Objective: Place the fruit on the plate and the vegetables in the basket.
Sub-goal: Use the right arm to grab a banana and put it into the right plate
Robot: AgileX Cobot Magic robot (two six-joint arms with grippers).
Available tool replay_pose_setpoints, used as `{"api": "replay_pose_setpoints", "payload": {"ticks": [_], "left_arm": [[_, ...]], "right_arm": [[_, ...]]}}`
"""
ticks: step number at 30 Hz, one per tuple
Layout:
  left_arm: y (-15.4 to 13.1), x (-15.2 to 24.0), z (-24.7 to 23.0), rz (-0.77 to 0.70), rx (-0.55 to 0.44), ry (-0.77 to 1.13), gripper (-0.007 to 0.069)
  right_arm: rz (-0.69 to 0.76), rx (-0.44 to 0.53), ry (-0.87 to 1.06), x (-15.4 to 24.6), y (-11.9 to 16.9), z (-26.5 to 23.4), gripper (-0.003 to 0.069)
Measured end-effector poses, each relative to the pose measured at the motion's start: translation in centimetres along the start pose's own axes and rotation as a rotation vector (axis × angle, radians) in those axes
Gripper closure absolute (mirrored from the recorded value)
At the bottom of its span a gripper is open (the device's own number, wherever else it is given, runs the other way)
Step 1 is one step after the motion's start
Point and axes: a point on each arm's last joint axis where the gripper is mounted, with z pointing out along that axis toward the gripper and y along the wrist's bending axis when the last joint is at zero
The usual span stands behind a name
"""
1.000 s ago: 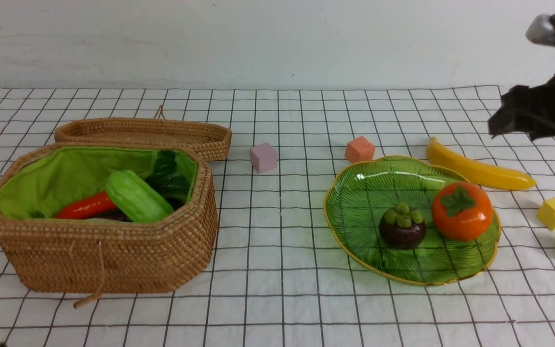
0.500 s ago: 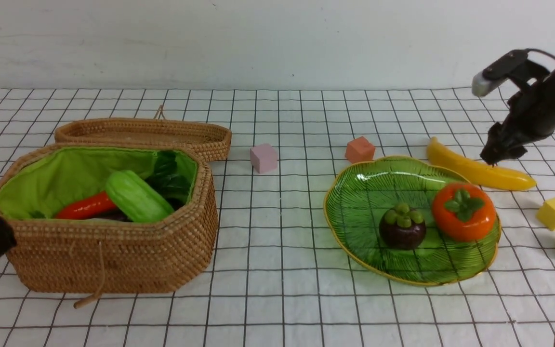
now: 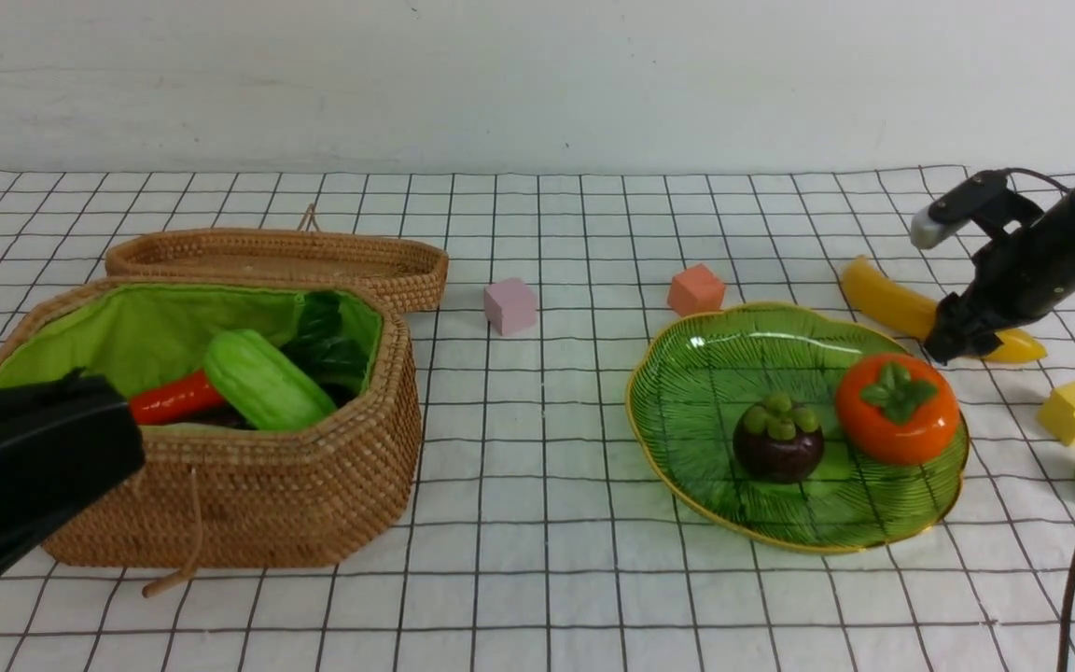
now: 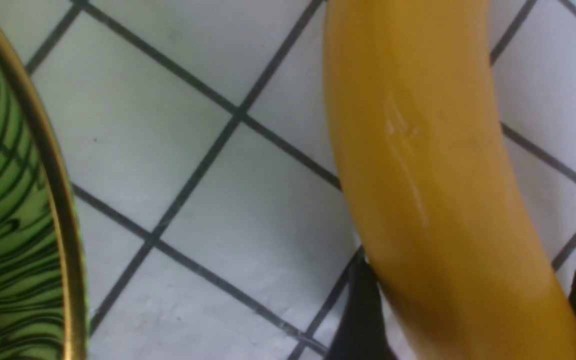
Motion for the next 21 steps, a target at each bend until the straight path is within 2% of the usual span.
{"api": "replay_pose_setpoints", "payload": {"ticks": [2, 3, 4, 6, 11, 13, 14, 17, 20, 21], "left_arm": [[0.0, 0.0, 0.0, 0.000, 0.000, 0.000, 0.0586], [0.0, 0.0, 0.0, 0.000, 0.000, 0.000, 0.0586], [0.0, 0.0, 0.0, 0.000, 0.000, 0.000, 0.0584], [0.0, 0.0, 0.0, 0.000, -0.005, 0.001, 0.0583], [0.0, 0.3, 0.0, 0.038, -0.001, 0.034, 0.0580], [0.1, 0.5, 0.0, 0.065, -0.030, 0.052, 0.0579], [0.1, 0.5, 0.0, 0.074, -0.009, 0.058, 0.0579], [0.1, 0.6, 0.0, 0.087, -0.011, 0.067, 0.0578], [0.1, 0.8, 0.0, 0.095, -0.007, 0.085, 0.0578], [0.0, 1.0, -0.1, 0.096, 0.002, 0.103, 0.0578]], "right_arm": [[0.001, -0.006, -0.004, 0.0, 0.1, 0.0, 0.0188], [0.002, -0.010, -0.005, 0.0, 0.1, 0.0, 0.0228], [0.000, -0.014, -0.004, -0.1, 0.2, 0.0, 0.0298], [0.000, -0.013, -0.005, -0.2, 0.2, -0.3, 0.0338], [0.062, -0.018, -0.013, -1.3, 0.5, -4.1, 0.0330], [0.176, -0.007, -0.058, -2.9, 0.9, -9.5, 0.0330], [0.227, -0.009, -0.078, -3.5, 1.3, -11.8, 0.0330], [0.357, -0.060, -0.108, -4.8, 3.4, -17.2, 0.0330], [0.453, -0.119, -0.118, -5.9, 5.7, -19.4, 0.0330], [0.493, -0.166, -0.102, -6.7, 8.0, -19.6, 0.0330]]}}
